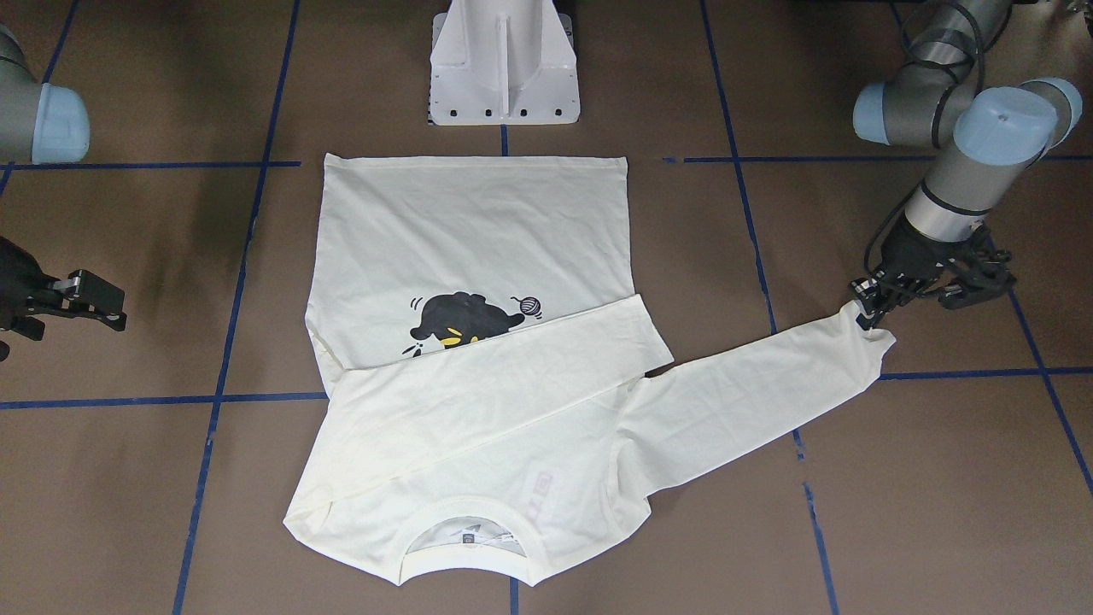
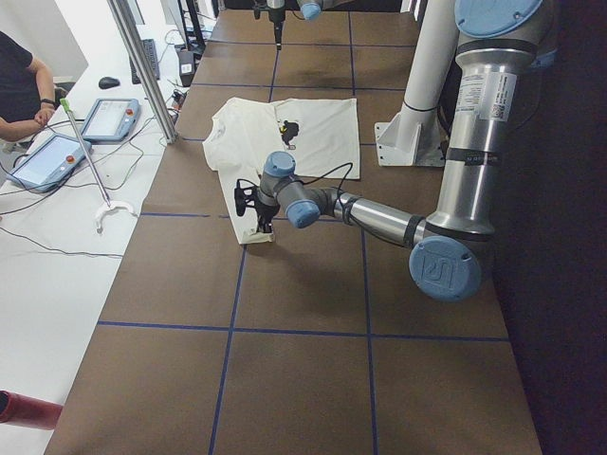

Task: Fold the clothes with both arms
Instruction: 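Fold the held sleeve across the shirt body with the left gripper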

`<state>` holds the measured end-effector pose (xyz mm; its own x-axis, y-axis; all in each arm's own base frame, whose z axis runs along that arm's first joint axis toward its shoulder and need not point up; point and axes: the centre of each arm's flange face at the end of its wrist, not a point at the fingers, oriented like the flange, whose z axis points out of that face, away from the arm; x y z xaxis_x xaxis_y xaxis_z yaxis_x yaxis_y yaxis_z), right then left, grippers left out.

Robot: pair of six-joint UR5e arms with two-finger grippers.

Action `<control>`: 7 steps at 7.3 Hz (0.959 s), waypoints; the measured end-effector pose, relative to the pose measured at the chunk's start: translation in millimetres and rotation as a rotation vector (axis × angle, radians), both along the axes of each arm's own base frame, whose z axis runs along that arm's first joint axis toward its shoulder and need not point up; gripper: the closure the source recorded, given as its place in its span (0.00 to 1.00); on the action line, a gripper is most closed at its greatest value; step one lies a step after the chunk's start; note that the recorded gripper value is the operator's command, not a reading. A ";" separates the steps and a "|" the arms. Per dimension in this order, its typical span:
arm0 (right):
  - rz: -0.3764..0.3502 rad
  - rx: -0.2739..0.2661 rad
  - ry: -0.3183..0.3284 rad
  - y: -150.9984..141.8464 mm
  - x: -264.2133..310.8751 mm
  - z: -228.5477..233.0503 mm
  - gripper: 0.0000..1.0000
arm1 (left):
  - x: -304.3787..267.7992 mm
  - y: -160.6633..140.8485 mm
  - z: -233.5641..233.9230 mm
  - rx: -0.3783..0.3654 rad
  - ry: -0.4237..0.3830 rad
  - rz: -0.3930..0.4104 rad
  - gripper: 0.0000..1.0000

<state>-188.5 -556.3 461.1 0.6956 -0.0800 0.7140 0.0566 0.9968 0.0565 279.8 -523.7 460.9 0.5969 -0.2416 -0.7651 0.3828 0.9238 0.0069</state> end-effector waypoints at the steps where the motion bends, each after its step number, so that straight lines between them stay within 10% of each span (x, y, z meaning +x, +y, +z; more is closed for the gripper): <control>1: -0.002 0.009 0.001 10.8 14.7 23.7 0.00 | 18.3 -24.3 -57.2 0.000 -0.001 0.000 1.00; 3: 0.001 0.012 0.009 26.7 38.9 56.4 0.00 | 48.6 -56.7 -183.8 -0.010 0.018 0.012 1.00; 7: 0.001 0.007 0.019 35.0 47.5 74.2 0.00 | 118.3 -47.8 -429.8 -0.089 0.346 0.032 1.00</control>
<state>-141.0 -521.3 535.2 0.7088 -0.0845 0.7003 0.0572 0.9964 0.0624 398.1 -571.5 31.1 0.3142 -0.3014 -0.9002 0.3192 0.9266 -0.1988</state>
